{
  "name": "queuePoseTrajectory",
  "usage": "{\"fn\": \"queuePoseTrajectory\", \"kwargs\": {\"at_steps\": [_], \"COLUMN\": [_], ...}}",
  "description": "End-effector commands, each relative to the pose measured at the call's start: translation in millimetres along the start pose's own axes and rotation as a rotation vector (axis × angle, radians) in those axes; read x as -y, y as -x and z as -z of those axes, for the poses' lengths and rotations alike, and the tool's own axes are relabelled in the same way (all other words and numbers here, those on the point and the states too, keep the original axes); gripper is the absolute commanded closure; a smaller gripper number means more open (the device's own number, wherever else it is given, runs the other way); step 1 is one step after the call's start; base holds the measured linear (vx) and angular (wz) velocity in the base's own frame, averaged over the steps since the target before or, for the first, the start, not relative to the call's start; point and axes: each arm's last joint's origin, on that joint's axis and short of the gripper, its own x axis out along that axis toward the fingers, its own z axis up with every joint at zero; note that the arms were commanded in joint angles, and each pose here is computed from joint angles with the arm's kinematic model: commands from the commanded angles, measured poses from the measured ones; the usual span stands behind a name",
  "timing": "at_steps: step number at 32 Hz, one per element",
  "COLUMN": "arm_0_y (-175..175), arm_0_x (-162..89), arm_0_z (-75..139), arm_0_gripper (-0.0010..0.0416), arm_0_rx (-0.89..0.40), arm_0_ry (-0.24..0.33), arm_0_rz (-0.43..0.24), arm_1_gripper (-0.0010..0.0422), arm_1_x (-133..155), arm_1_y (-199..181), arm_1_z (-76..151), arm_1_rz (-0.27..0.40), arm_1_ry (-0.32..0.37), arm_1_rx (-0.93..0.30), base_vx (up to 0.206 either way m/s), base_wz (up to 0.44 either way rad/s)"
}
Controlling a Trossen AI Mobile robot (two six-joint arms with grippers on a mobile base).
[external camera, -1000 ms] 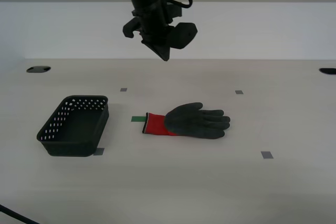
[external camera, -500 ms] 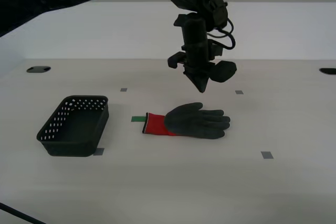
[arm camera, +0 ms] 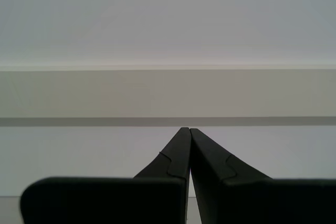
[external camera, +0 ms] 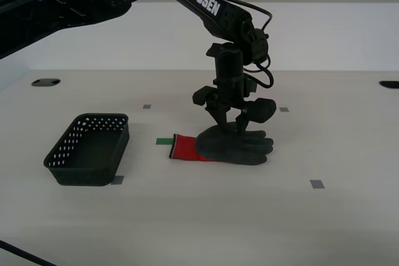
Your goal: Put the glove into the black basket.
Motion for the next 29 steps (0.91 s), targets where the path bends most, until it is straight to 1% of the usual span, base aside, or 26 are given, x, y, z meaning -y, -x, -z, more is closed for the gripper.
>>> {"fn": "queuePoseTrajectory", "kwargs": {"at_steps": [1, 4, 6, 7, 9, 17, 21, 22, 25, 26, 29], "arm_0_y": [-0.2, -0.1, -0.1, -0.1, -0.1, -0.1, -0.1, -0.1, -0.1, -0.1, -0.1], "arm_0_x": [0.0, 0.1, 0.0, 0.0, 0.0, 0.1, 0.0, 0.1, 0.0, 0.0, 0.0], "arm_0_z": [-0.3, -0.3, -0.3, -0.3, -0.3, -0.3, -0.3, -0.3, -0.3, -0.3, -0.3], "arm_0_gripper": [0.0405, 0.0405, 0.0405, 0.0405, 0.0405, 0.0405, 0.0405, 0.0405, 0.0405, 0.0405, 0.0405], "arm_0_rx": [0.001, 0.001, 0.001, 0.001, 0.001, 0.001, 0.001, 0.001, 0.001, 0.001, 0.001], "arm_0_ry": [0.000, 0.000, 0.000, 0.000, 0.000, 0.000, 0.000, 0.000, 0.000, 0.000, 0.000], "arm_0_rz": [0.000, 0.000, 0.000, 0.000, 0.000, 0.000, 0.000, 0.000, 0.000, 0.000, 0.000], "arm_1_gripper": [0.0162, 0.0145, 0.0139, 0.0140, 0.0140, 0.0140, 0.0140, 0.0140, 0.0140, 0.0140, 0.0146], "arm_1_x": [7.0, 13.1, 15.8, 15.4, 14.3, 11.3, 10.3, 10.1, 11.0, 11.1, 11.5], "arm_1_y": [-1.4, -4.8, -7.1, -8.9, -11.0, -22.4, -26.4, -28.1, -32.9, -35.4, -36.0], "arm_1_z": [1.5, 4.7, 6.5, 7.3, 8.6, 15.1, 17.9, 18.6, 21.1, 21.6, 21.6], "arm_1_rz": [-0.050, -0.056, -0.074, -0.100, -0.117, -0.119, -0.121, -0.116, -0.050, -0.040, -0.040], "arm_1_ry": [0.024, 0.070, 0.071, 0.069, 0.079, 0.105, 0.105, 0.105, 0.111, 0.109, 0.112], "arm_1_rx": [0.001, -0.011, -0.013, -0.009, -0.010, -0.020, -0.028, -0.026, -0.037, -0.029, -0.025], "base_vx": [0.000, 0.000, 0.000, 0.000, 0.000, 0.000, 0.000, 0.000, 0.000, 0.000, 0.000], "base_wz": [0.000, 0.000, 0.000, 0.000, 0.000, 0.000, 0.000, 0.000, 0.000, 0.000, 0.000]}}
